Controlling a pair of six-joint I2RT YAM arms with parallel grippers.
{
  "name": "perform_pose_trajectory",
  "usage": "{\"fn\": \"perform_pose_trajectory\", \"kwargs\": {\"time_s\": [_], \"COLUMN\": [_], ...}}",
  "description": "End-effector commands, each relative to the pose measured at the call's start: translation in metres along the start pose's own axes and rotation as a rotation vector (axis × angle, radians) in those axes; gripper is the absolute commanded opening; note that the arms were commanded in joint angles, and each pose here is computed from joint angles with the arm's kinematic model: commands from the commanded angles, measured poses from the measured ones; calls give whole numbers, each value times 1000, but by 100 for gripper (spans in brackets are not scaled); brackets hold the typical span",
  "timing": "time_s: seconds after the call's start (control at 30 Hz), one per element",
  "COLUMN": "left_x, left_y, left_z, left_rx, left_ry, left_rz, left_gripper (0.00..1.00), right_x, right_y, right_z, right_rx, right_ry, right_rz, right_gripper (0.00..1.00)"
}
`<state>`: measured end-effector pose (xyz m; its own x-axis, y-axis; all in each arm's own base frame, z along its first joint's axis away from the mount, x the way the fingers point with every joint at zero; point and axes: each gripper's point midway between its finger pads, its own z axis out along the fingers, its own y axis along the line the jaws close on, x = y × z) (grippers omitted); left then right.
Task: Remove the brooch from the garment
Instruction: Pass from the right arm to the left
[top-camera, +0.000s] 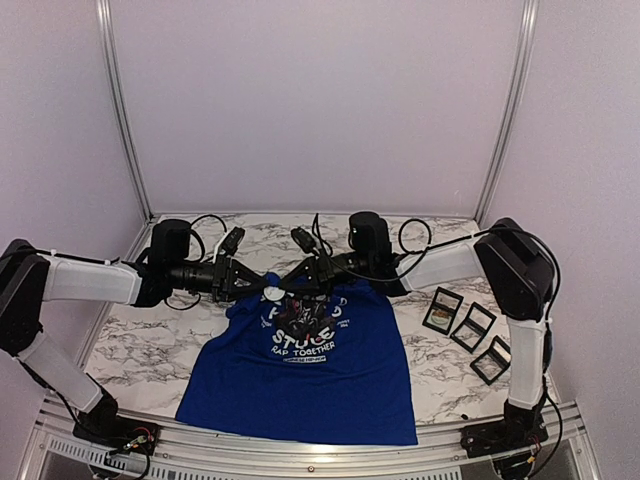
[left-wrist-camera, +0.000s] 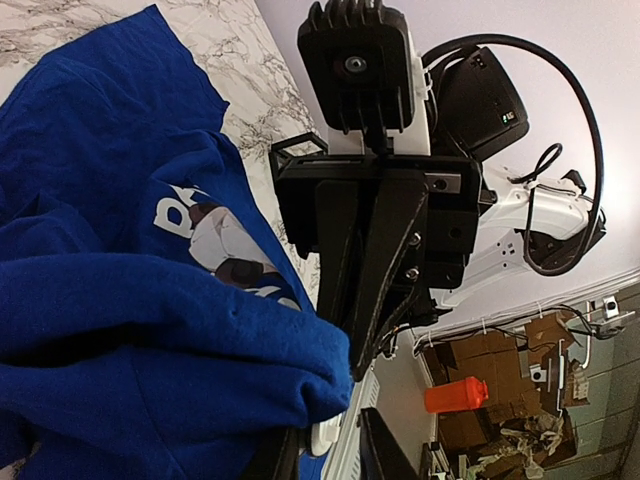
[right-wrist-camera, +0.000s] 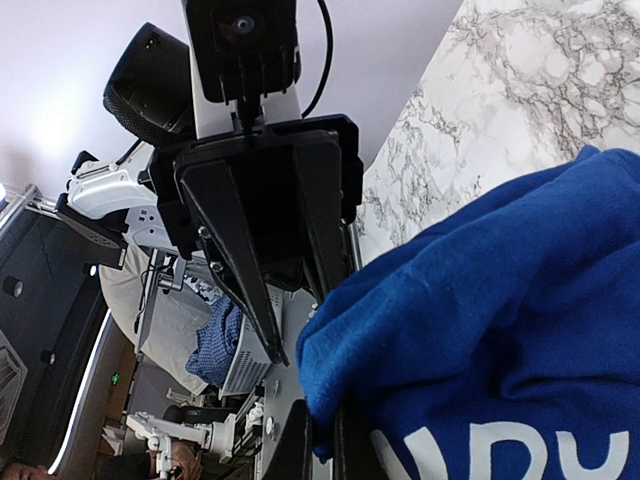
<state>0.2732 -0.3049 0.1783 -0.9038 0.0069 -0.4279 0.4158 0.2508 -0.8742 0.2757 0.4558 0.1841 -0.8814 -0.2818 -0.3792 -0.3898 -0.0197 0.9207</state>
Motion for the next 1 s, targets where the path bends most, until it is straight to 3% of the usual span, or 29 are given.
{"fn": "perform_pose_trajectory", "kwargs": {"time_s": [0.0, 0.3, 0.97], "left_x": [12, 12, 17], "left_y": [-12, -13, -17], "left_z": [-5, -3, 8], "left_rx": [38, 50, 80], "left_ry": [47, 57, 73], "left_rz": [35, 35, 21], "left_gripper": [23, 14, 9], "right_x": [-10, -10, -11], "right_y": [1, 1, -4], "right_z": [2, 2, 3], "right_rx": [-7, -8, 6], "right_ry": [-6, -3, -7], "right_rz": [-28, -30, -29], "right_gripper": [0, 0, 0]}}
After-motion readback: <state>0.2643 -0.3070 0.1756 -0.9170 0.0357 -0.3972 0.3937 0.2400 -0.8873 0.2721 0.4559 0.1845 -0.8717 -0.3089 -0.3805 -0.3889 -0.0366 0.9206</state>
